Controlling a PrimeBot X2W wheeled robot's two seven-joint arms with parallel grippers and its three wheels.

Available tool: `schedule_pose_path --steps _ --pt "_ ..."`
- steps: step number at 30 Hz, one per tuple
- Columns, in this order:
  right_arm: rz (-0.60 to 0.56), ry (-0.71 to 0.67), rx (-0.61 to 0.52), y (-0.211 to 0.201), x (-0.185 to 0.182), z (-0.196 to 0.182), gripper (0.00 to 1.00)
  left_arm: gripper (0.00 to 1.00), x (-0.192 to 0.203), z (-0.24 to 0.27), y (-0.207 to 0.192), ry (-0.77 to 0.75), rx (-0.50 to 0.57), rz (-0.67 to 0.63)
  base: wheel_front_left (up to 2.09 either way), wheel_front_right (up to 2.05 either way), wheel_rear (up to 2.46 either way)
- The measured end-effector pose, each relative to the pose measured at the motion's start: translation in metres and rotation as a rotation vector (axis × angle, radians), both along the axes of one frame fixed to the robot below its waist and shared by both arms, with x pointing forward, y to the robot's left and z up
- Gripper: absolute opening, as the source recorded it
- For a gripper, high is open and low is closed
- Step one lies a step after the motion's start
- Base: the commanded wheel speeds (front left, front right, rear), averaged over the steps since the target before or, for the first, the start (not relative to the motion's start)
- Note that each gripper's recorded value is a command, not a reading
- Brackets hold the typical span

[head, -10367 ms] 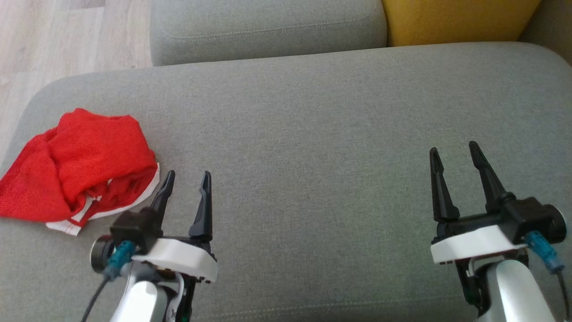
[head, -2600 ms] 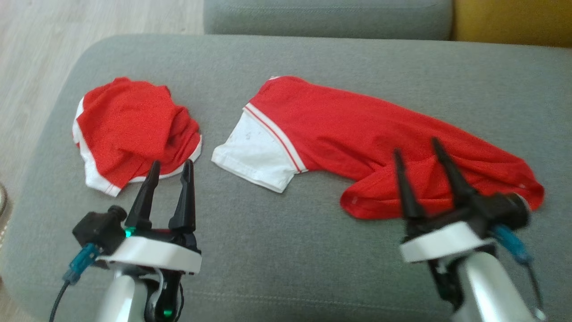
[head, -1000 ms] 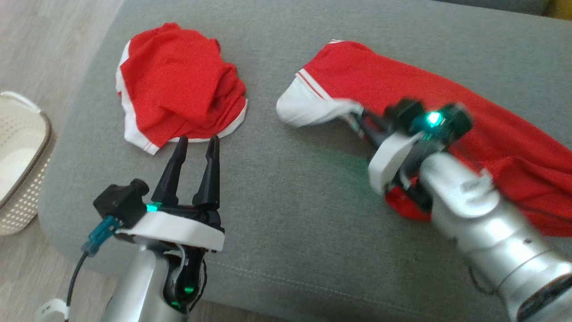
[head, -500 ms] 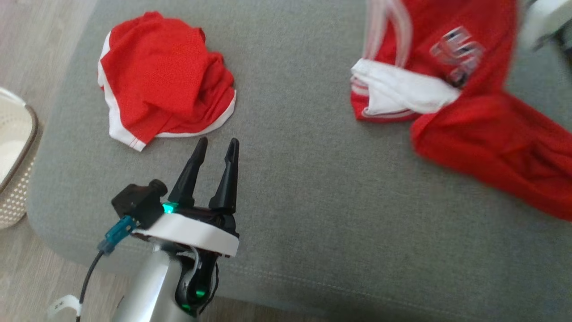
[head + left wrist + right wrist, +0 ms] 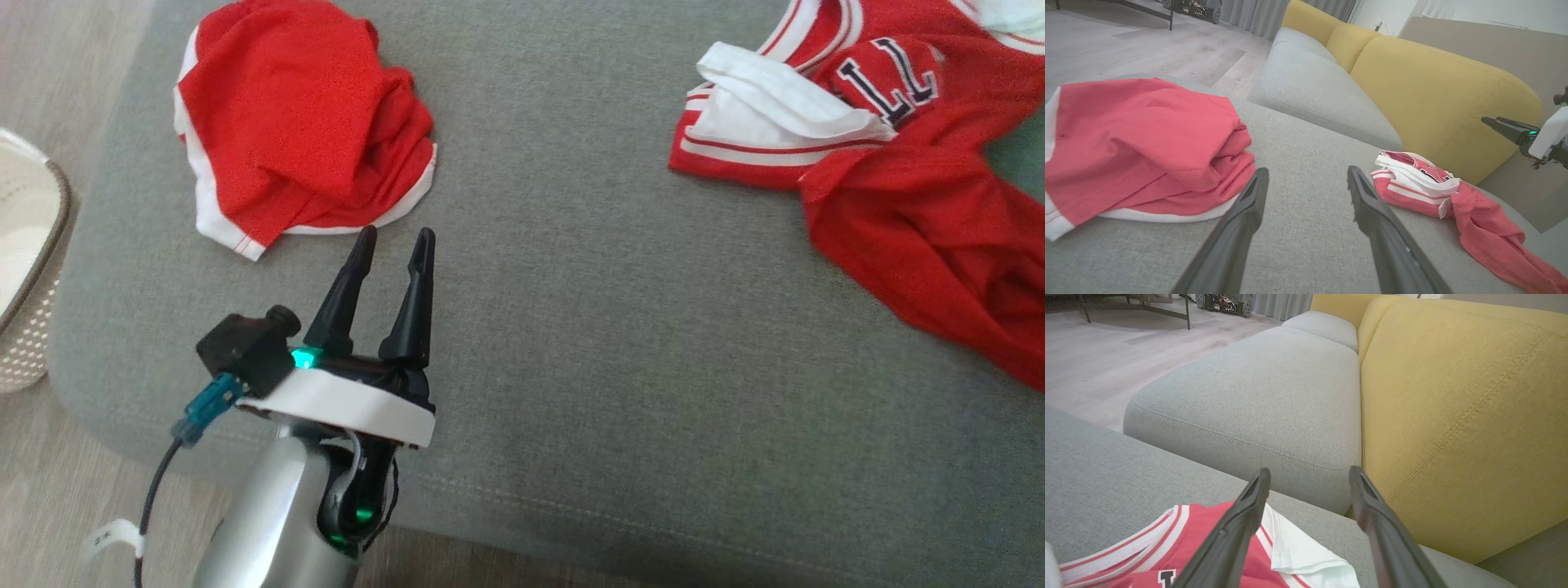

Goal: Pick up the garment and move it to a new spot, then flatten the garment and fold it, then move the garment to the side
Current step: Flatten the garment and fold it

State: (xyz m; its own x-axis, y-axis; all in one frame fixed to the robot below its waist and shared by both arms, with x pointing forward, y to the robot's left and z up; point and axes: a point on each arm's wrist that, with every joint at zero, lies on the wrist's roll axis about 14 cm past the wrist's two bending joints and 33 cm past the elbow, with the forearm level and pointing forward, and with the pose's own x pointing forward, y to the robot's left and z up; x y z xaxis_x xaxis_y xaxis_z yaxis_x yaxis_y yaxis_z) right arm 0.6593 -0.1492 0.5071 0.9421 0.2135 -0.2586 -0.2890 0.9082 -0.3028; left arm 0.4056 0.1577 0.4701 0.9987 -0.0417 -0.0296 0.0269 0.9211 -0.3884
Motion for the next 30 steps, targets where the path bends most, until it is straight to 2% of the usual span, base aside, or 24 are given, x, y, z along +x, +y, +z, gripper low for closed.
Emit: schedule_pose_path --steps 9,19,23,30 --pt "0.018 -0.1 0.1 0.01 -0.028 0.023 1.0 1.0 0.003 0.022 -0.014 -0.066 -0.004 -0.041 0.0 0.0 0.0" --pt "0.059 -0.235 0.309 0.027 -0.097 0.054 1.0 1.0 -0.005 0.052 -0.029 -0.149 -0.024 -0.072 0.0 0.0 0.0" --pt "0.027 -0.258 0.378 0.015 -0.138 0.043 1.0 1.0 -0.009 0.057 -0.035 -0.162 -0.042 -0.08 0.0 0.0 0.0" --pt "-0.066 -0.24 0.429 0.001 -0.211 0.005 1.0 1.0 -0.009 0.061 -0.052 -0.172 -0.054 -0.121 0.0 0.0 0.0"
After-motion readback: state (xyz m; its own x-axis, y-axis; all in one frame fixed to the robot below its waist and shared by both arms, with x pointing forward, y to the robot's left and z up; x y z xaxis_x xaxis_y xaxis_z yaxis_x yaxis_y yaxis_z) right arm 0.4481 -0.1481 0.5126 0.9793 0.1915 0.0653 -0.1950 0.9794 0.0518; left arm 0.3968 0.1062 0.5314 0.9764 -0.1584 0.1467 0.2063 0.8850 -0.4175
